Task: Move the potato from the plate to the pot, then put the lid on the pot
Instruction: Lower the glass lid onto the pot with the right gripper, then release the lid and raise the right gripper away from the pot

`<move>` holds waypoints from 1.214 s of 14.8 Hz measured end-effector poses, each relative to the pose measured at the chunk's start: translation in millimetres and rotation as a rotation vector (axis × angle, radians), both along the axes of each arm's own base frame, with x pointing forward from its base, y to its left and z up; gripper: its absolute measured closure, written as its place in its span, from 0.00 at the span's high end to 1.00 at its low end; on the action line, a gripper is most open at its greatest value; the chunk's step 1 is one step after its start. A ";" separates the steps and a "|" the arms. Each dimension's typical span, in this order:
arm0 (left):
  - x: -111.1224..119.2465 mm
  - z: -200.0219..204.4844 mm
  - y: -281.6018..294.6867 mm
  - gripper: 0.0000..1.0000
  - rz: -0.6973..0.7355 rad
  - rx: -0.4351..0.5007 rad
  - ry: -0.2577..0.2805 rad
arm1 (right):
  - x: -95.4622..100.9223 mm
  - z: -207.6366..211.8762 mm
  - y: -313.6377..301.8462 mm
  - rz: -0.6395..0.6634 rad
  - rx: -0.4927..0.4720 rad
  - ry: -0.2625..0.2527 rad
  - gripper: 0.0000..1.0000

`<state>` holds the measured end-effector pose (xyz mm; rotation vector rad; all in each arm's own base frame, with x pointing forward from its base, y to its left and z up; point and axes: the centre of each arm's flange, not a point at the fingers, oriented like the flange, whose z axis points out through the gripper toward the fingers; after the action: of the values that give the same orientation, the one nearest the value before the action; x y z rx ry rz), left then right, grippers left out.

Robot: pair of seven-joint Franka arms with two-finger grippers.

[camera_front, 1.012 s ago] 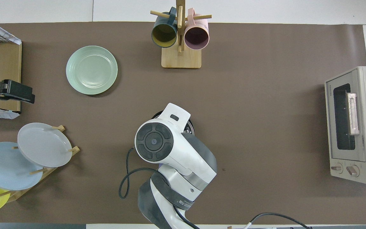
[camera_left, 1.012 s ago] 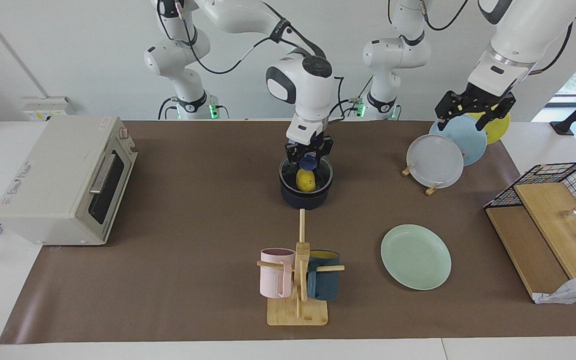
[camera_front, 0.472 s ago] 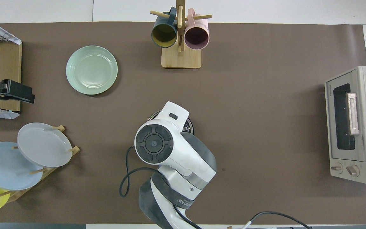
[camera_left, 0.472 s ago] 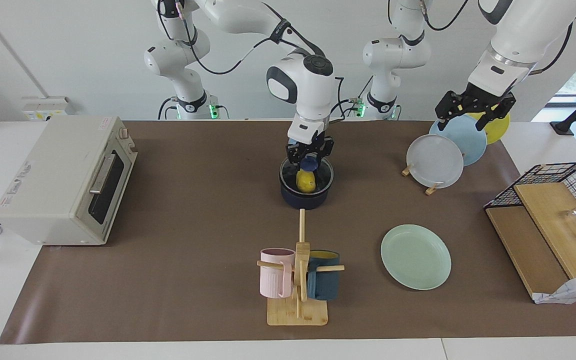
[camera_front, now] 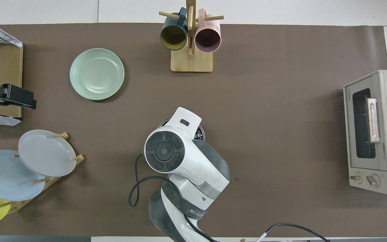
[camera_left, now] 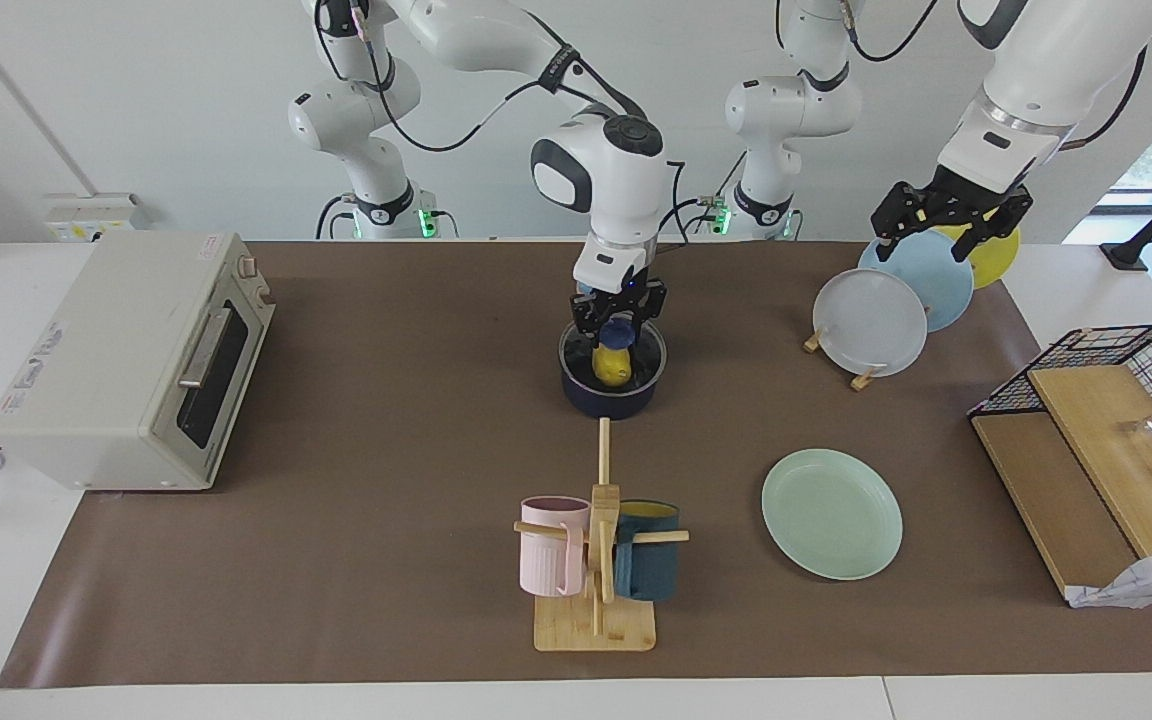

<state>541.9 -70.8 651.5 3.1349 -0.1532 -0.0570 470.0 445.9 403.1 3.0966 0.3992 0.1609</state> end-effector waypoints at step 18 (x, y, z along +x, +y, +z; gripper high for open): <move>0.1 -0.4 1.6 1.00 0.003 0.000 0.001 | 55.4 75.7 -56.9 -0.149 0.008 0.021 1.00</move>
<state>542.0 -69.2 651.1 3.1352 -0.1487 -0.0590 525.4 389.0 478.8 3.1224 0.1677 0.1285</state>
